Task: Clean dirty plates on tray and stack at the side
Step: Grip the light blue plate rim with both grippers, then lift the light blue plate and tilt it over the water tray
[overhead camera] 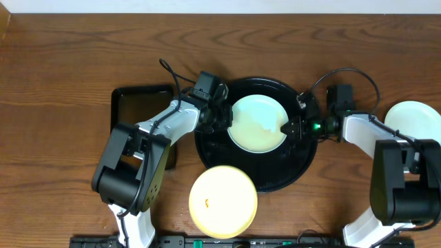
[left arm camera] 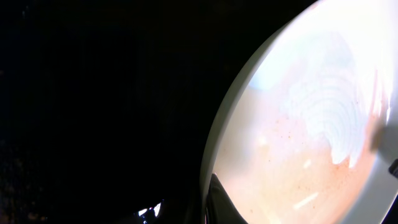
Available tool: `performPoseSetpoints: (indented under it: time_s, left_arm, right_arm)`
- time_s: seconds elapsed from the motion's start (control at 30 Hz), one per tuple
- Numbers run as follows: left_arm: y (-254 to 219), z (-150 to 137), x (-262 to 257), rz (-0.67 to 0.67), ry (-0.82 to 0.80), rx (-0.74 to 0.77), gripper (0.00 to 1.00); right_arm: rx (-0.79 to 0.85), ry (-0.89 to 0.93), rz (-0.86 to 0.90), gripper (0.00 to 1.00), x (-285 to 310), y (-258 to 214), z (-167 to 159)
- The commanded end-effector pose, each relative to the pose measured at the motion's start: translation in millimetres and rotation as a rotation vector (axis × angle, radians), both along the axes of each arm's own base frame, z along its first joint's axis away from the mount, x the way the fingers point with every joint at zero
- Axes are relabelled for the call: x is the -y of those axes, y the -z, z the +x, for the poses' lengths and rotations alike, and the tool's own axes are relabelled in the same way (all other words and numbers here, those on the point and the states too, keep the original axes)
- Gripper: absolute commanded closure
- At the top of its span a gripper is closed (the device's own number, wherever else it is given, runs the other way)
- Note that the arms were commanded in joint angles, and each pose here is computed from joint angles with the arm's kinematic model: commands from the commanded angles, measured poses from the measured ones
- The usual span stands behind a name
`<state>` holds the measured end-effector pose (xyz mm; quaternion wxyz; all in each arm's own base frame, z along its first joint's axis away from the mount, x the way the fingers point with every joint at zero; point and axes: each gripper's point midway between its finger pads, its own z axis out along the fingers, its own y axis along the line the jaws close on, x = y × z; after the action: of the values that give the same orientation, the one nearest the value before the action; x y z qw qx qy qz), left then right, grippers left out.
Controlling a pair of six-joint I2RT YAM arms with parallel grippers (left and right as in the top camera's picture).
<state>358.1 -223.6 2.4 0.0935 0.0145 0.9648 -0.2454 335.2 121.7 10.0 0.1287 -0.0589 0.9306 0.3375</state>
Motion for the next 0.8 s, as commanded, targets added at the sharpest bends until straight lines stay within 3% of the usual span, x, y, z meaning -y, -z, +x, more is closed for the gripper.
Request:
performPoseSetpoints:
  time_s: [0.0,0.2,0.4,0.47,0.53,0.63,0.77]
  left_arm:
    - [33,-9,-15,0.086,-0.015,-0.054,0.93]
    - [33,-8,-14,0.084,-0.012,-0.049,0.92]
    - [33,-10,-10,0.086,0.014,-0.039,0.92]
    - [31,-10,-11,0.085,0.01,-0.039,0.92]
    - [25,-9,-13,0.083,0.004,-0.035,0.78]
    - [7,-5,-19,0.077,-0.012,-0.021,0.64]
    - [-33,1,-33,0.059,-0.052,0.024,0.55]
  right_arm:
    - [0.005,-0.06,0.082,0.76,-15,-1,-6]
    - [-0.003,-0.084,0.119,0.76,-28,8,-6]
    - [0.026,-0.099,0.191,0.85,-35,-2,-2]
    - [0.018,-0.081,0.193,0.92,-33,-3,0]
    - [-0.005,-0.047,0.2,0.99,-31,-5,2]
    - [-0.076,0.037,0.221,0.99,-27,-8,4]
    - [-0.131,0.104,0.242,0.99,-28,-14,6]
